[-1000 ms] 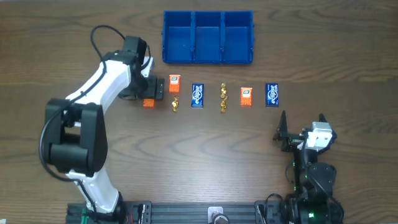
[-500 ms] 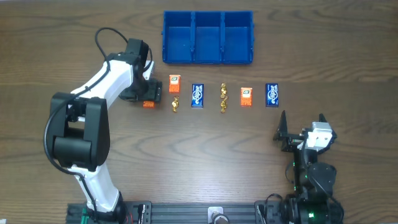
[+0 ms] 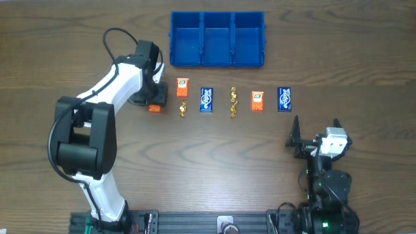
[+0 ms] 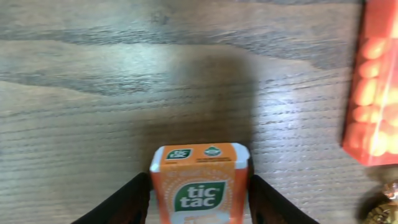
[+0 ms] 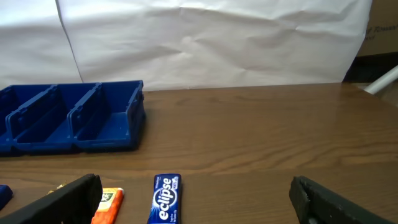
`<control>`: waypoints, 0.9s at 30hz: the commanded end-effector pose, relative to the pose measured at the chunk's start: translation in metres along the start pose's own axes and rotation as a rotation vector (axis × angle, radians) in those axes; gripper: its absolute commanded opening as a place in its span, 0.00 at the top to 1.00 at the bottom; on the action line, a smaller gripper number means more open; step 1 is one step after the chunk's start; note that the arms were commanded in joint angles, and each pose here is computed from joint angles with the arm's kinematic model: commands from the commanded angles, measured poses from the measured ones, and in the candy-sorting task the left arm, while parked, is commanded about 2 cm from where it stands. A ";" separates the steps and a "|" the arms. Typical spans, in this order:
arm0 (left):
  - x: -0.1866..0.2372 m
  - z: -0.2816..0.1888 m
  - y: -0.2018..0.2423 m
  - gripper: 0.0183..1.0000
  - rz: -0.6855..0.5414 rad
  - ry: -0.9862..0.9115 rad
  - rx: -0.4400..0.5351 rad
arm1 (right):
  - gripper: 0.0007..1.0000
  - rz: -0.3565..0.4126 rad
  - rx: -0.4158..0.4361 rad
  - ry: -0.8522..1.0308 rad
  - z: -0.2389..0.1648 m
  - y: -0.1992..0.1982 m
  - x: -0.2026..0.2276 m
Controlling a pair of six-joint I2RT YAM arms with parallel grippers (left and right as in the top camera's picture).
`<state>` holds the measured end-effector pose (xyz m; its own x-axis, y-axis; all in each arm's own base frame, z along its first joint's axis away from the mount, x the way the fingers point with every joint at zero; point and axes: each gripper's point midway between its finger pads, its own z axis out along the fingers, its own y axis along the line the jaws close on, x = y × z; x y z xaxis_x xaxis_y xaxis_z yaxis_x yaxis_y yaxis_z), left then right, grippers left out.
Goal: Sort Candies Into Trays
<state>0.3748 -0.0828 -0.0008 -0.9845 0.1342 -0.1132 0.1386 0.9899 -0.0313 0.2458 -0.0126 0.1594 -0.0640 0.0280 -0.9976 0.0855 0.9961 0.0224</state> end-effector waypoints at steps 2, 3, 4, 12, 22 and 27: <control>-0.002 0.005 -0.003 0.59 -0.001 0.009 -0.008 | 0.00 -0.005 -0.005 -0.001 0.000 0.001 0.000; -0.001 0.005 -0.003 0.61 -0.001 0.010 -0.008 | 0.00 -0.005 -0.005 -0.001 0.000 0.001 0.000; -0.001 0.005 -0.003 0.62 -0.001 0.010 -0.008 | 0.00 -0.005 -0.005 -0.001 0.000 0.001 0.000; 0.000 0.004 -0.003 0.67 -0.017 0.013 -0.008 | 0.00 -0.005 -0.005 -0.001 0.000 0.001 0.000; -0.037 -0.091 -0.002 0.69 -0.166 -0.122 -0.029 | 0.00 -0.005 -0.005 -0.001 0.000 0.001 0.000; -0.073 -0.171 -0.006 0.70 -0.225 -0.267 -0.068 | 0.00 -0.005 -0.005 -0.001 0.000 0.001 0.000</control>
<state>0.3985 -0.0858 0.1002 -0.9834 -0.0161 -0.1808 -0.0134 0.9998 -0.0162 0.2459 -0.0126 0.1595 -0.0636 0.0280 -0.9976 0.0855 0.9961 0.0225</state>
